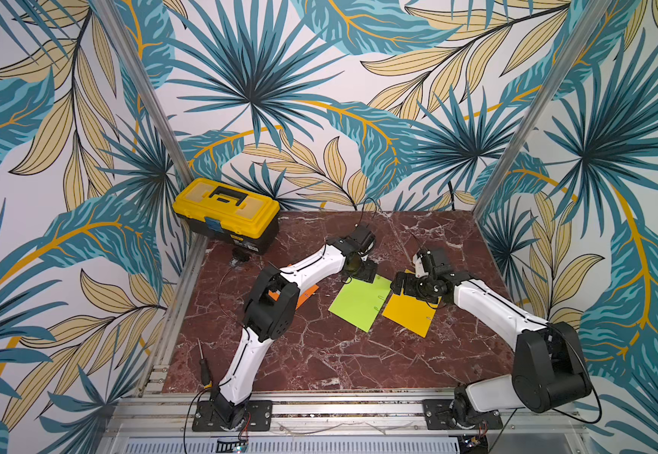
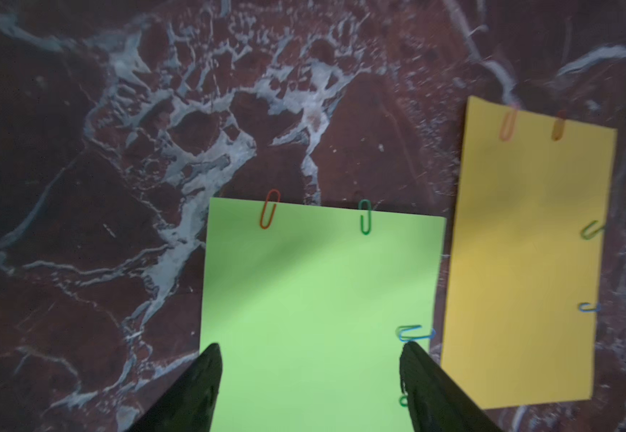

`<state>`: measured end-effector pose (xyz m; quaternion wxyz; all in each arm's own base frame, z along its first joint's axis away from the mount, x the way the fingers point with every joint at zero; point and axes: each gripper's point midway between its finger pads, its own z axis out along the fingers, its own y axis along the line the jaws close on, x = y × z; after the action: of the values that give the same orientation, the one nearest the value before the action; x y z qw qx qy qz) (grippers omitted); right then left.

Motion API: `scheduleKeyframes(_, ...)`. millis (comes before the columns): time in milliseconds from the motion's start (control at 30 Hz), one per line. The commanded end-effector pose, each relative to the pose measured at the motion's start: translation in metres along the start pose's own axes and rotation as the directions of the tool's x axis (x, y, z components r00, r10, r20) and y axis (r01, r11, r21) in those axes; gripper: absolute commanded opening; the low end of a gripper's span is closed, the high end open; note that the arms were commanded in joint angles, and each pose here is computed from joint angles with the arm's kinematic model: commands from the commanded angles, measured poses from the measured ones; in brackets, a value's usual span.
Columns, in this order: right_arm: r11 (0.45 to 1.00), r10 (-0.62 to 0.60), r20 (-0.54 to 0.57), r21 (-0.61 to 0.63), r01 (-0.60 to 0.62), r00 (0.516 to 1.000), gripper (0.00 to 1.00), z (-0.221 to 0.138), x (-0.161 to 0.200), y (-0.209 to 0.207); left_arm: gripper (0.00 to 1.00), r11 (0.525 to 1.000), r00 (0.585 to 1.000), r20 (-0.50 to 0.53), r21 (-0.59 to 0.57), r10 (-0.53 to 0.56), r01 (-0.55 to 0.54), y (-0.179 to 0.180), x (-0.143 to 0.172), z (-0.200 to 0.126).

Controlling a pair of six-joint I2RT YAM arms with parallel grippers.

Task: Unclip the paperclips from the documents
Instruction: Pick up the document from the center of the board.

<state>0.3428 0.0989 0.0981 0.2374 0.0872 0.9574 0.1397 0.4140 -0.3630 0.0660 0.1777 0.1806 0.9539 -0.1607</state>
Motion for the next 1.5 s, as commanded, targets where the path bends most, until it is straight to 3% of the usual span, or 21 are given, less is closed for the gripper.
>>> scheduleKeyframes(0,1.0,0.002,0.024,-0.012,-0.002,1.0,1.0,-0.011,-0.002,0.004,0.76,1.0,0.998,-0.058,-0.018,0.001,-0.002,0.015,0.013,0.013)
scheduleKeyframes(167,1.0,0.009,0.018,-0.023,-0.008,1.0,1.0,-0.005,0.0,0.005,0.74,0.999,0.993,-0.114,-0.016,-0.039,0.038,0.018,0.036,0.016)
scheduleKeyframes(500,0.997,0.007,-0.025,-0.077,-0.009,1.0,1.0,0.015,0.005,0.022,0.7,0.981,0.95,-0.258,-0.124,-0.174,0.146,0.036,0.13,0.002)
scheduleKeyframes(633,0.995,-0.022,-0.06,-0.103,0.016,0.998,0.99,0.025,0.012,0.037,0.7,0.976,0.944,-0.27,-0.155,-0.192,0.154,0.039,0.15,-0.009)
scheduleKeyframes(733,0.991,-0.051,-0.087,-0.129,0.039,0.995,0.99,0.032,0.017,0.048,0.72,0.976,0.955,-0.24,-0.165,-0.177,0.139,0.039,0.145,-0.017)
scheduleKeyframes(1000,0.968,-0.211,-0.181,-0.172,0.181,0.96,0.99,0.041,0.009,0.067,0.8,0.987,0.986,-0.079,-0.068,-0.148,0.143,0.016,0.091,-0.048)
scheduleKeyframes(1267,0.952,-0.245,-0.264,-0.248,0.18,0.933,0.98,0.062,0.013,0.081,0.8,0.915,0.915,-0.027,0.038,-0.401,0.402,0.045,0.088,-0.053)
scheduleKeyframes(1467,0.952,-0.217,-0.283,-0.275,0.138,0.934,0.96,0.074,0.014,0.087,0.8,0.894,0.894,-0.049,0.033,-0.445,0.447,0.055,0.088,-0.045)
